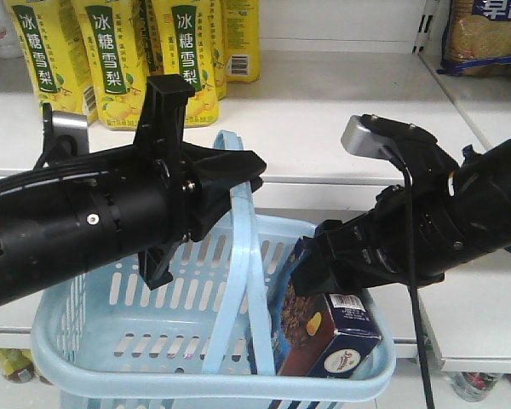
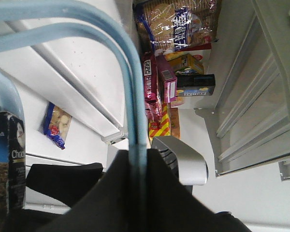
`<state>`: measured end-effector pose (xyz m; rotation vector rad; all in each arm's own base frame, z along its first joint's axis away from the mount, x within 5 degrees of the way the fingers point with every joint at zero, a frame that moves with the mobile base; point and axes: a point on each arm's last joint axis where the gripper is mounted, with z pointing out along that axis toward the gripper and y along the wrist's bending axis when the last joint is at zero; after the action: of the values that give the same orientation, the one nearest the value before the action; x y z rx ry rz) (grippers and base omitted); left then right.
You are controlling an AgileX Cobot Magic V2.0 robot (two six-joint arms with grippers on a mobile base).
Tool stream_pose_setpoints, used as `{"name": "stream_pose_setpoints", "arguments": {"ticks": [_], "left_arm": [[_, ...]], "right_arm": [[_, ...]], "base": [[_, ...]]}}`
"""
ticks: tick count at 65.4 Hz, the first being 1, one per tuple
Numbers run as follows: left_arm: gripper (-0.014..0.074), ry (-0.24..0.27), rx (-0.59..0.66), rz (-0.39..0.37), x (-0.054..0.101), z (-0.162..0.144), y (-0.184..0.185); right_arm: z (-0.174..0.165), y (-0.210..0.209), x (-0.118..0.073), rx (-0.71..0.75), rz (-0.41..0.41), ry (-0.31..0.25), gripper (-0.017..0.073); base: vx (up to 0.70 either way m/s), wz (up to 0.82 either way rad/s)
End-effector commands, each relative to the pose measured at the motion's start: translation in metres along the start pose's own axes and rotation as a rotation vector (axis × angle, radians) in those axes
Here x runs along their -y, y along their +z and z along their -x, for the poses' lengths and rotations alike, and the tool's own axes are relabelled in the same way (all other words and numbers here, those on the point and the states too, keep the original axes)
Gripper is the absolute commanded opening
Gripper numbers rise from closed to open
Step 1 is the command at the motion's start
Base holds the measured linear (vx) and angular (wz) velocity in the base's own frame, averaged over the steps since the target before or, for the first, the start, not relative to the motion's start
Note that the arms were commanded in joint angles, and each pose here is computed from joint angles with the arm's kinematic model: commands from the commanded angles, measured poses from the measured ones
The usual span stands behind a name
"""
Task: Left arm holds basket, right arm returns cookies
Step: 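Close the right gripper on the Chocofello cookie box, then lift the Chocofello box up out of the basket with the right gripper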
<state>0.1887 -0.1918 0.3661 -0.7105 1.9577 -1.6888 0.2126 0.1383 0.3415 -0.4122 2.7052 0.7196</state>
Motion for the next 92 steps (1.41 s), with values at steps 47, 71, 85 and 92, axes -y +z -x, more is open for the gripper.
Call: {"name": "stream_pose_setpoints", "arguments": {"ticks": [47,71,85,92], "left_arm": [[-0.0003,0.019,0.029,-0.070,0.021,0.003,-0.010],[-0.0003,0.019,0.029,-0.070,0.021,0.003,-0.010],[-0.0003,0.019,0.029,-0.070,0.021,0.003,-0.010],[-0.0003,0.019,0.029,-0.070,0.021,0.003,-0.010]], "right_arm": [[0.005,-0.006,-0.020,0.044,0.140,0.030,0.0562],[0.000,0.011,-0.031,-0.028,0.116,-0.016,0.0562],[0.003,0.013,-0.026,-0.006,0.068,-0.024,0.0554],[0.004,0.018,-0.025,-0.021,0.063,-0.018,0.0542]], "base": [[0.00,0.00],[0.00,0.00],[0.00,0.00],[0.00,0.00]]}}
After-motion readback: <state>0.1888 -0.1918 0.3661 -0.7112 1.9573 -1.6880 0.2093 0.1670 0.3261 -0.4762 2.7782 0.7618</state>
